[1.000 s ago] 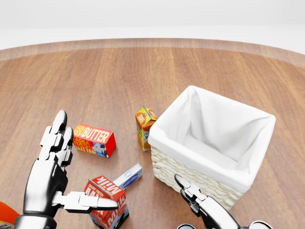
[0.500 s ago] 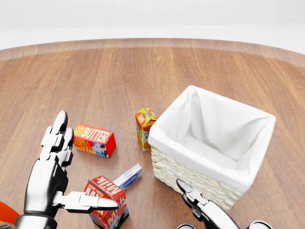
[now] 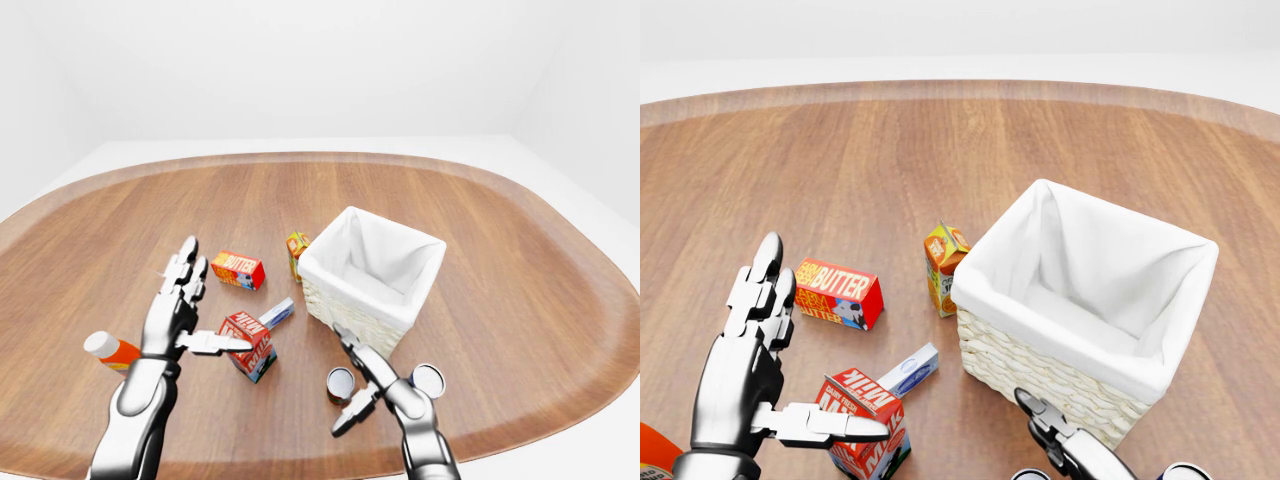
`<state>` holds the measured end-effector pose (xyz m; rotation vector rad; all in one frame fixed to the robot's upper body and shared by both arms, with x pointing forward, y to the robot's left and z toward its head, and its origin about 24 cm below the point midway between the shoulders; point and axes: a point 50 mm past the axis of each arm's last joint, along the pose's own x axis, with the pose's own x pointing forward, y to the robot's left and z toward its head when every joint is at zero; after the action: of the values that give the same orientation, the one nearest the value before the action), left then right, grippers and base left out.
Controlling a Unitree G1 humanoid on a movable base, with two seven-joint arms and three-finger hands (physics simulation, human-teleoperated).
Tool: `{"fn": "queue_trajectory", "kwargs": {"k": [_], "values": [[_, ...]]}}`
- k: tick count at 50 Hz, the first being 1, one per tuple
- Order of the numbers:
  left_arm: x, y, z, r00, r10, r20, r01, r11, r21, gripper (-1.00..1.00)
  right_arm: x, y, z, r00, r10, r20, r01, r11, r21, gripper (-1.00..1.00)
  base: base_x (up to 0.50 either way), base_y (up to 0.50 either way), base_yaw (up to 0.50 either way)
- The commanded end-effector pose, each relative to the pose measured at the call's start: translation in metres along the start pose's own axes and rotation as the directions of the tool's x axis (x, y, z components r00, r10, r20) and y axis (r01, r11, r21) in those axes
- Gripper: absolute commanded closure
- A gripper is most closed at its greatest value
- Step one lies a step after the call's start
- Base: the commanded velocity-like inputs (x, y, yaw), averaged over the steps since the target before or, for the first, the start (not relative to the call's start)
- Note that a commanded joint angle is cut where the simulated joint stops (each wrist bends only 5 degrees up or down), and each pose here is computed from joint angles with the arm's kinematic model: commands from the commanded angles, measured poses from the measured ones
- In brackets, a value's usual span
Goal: Pick up the tomato sauce, and put it in the basket.
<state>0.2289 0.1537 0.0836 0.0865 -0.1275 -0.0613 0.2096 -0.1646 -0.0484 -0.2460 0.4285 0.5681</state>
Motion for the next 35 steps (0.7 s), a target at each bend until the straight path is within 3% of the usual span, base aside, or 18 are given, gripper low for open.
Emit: {"fn": "queue_trajectory", "kwargs": {"k": [1,35], "values": [[0.0,0.0,0.0,1.0,0.0,-0.001,0.0,1.0,0.0,-1.0,0.002,-0.001,-0.008,0.999,-0.002,-0.038,0.002,1.0,0.009,-1.0,0.0,0.0,0.0],[-0.001,-0.001,0.001,1.0,-0.004,0.002,0.004,1.0,0.0,-1.0,0.006,-0.003,-0.018,0.995,-0.009,-0.095,0.01,1.0,0.019,-1.0,0.0,0.0,0.0]]}}
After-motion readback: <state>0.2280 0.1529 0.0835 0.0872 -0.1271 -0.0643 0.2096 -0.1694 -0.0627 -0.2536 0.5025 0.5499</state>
